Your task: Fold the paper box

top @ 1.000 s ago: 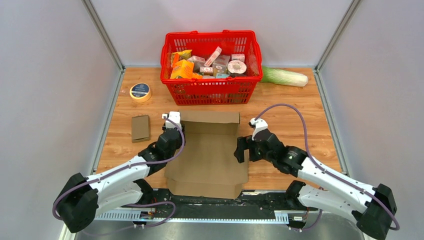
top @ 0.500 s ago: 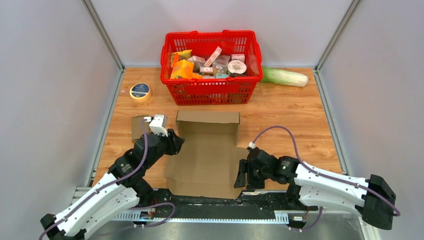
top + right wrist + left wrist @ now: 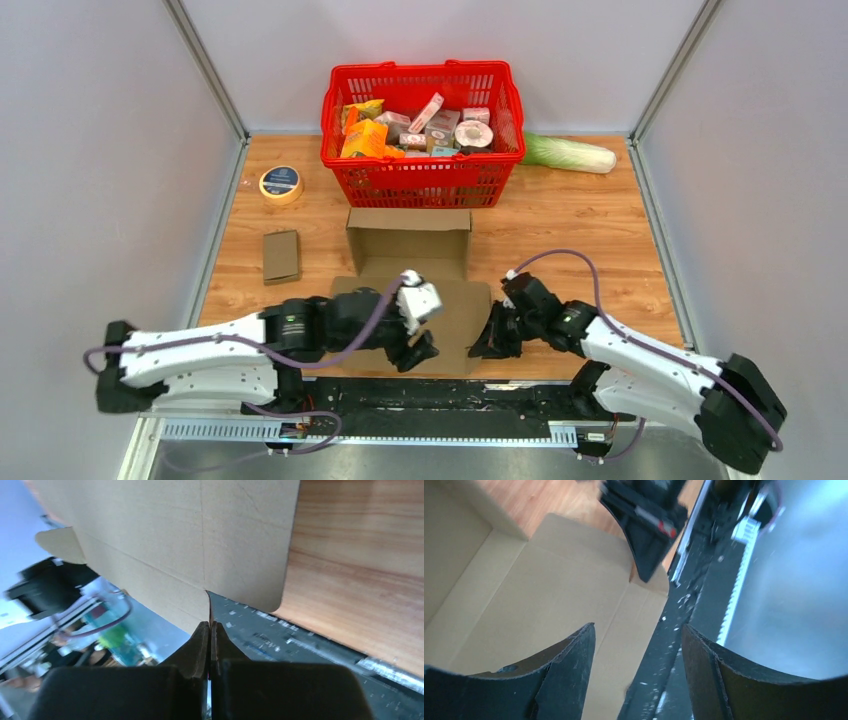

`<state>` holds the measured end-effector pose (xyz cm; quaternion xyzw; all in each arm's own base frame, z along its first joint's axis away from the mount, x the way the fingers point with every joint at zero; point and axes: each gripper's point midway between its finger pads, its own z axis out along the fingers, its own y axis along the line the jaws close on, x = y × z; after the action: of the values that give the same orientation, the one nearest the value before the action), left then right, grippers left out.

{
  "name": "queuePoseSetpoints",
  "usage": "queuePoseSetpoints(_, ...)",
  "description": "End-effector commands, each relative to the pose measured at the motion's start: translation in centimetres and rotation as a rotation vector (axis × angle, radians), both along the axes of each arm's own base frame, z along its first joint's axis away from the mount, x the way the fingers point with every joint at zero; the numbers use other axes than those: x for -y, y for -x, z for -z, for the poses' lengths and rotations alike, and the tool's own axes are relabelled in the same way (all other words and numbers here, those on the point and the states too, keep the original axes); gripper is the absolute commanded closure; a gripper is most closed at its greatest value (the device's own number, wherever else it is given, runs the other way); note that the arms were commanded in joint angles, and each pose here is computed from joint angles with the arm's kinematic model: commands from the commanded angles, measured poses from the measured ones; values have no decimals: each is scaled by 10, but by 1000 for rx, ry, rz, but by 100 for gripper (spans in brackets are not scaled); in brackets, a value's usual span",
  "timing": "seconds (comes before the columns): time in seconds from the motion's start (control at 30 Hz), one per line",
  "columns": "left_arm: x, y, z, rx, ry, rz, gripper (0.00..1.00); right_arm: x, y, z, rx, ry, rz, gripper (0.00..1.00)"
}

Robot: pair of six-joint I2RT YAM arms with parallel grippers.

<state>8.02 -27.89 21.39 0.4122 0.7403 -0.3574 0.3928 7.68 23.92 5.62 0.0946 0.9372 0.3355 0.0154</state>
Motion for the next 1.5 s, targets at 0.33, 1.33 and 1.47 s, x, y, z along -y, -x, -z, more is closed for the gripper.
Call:
queuePoseSetpoints(0.33, 52, -2, 42, 507, -497, 288, 26, 3, -6, -111, -78, -217, -93, 100)
queuePoseSetpoints(1.33, -18, -63, -151, -292, 9, -707, 100, 100, -129, -257, 1013, 115, 35, 0)
queuePoseSetpoints(1.47, -48, -95, -152, -501, 132, -1024, 100, 65, -104, -260, 1098, -56, -122, 0)
